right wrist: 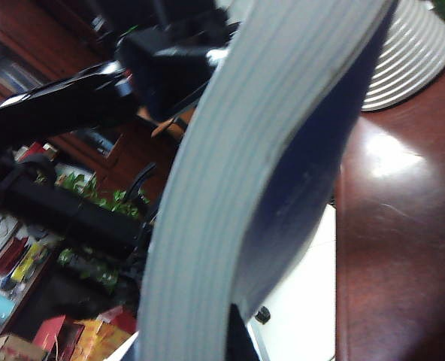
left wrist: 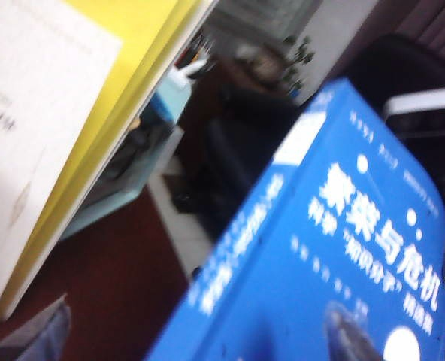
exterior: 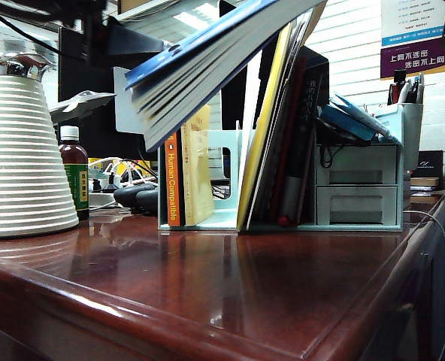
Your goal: Pick up the blue book and put it on the bookshelf.
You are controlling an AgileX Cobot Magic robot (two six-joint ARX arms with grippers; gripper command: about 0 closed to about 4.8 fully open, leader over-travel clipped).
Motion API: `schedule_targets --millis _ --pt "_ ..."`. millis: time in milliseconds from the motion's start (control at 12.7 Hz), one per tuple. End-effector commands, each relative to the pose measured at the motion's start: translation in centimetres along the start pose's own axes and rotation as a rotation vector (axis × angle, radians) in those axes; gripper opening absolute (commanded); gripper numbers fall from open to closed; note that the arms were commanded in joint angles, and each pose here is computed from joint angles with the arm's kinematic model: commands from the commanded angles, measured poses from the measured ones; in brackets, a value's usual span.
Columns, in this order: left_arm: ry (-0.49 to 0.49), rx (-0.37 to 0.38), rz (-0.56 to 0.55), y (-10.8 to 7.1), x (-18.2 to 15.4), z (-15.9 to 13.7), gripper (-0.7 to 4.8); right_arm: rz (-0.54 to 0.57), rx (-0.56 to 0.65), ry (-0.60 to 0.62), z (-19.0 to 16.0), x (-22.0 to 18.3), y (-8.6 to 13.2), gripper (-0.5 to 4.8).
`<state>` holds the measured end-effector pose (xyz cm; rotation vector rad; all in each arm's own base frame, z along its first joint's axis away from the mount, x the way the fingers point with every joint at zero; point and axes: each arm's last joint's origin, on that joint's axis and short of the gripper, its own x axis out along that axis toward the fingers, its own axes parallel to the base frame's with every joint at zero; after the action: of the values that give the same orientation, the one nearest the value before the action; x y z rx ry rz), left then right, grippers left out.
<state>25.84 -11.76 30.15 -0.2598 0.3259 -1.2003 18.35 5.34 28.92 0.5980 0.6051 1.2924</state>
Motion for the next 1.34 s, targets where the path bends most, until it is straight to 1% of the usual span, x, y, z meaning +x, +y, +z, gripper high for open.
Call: schedule_targets --millis 79,236,315,394,551,867,1103,1339 --pt "0.023 -0.060 -0.091 1.3 1.3 0.4 4.79 0.093 -0.143 0.016 0.8 0.3 1.4 -0.06" --pt "0.047 -0.079 -0.145 2.3 2.3 0.8 4.79 0.112 -0.148 0.031 0.7 0.6 1.5 -0.06" --pt "0.062 -0.079 -0.199 2.8 2.9 1.2 4.79 0.112 -0.148 0.031 0.7 0.6 1.5 -0.06" --pt "0.068 -0.094 -0.226 3.1 3.3 1.9 4.79 0.112 -0.148 0.031 0.7 0.6 1.5 -0.06" --pt "0.085 -0.118 -0.283 3.0 3.4 2.2 4.79 0.111 -0.148 0.031 0.8 0.6 1.5 -0.06" --pt "0.142 -0.166 -0.406 2.7 3.3 2.0 4.79 0.111 -0.162 0.030 0.7 0.6 1.5 -0.06" --pt "0.165 -0.210 -0.424 3.1 3.7 1.5 4.79 0.116 -0.165 0.033 0.7 0.6 1.5 -0.06" --pt "0.210 -0.242 -0.473 2.9 5.2 0.4 4.79 0.118 -0.166 0.034 0.7 0.6 1.5 -0.06"
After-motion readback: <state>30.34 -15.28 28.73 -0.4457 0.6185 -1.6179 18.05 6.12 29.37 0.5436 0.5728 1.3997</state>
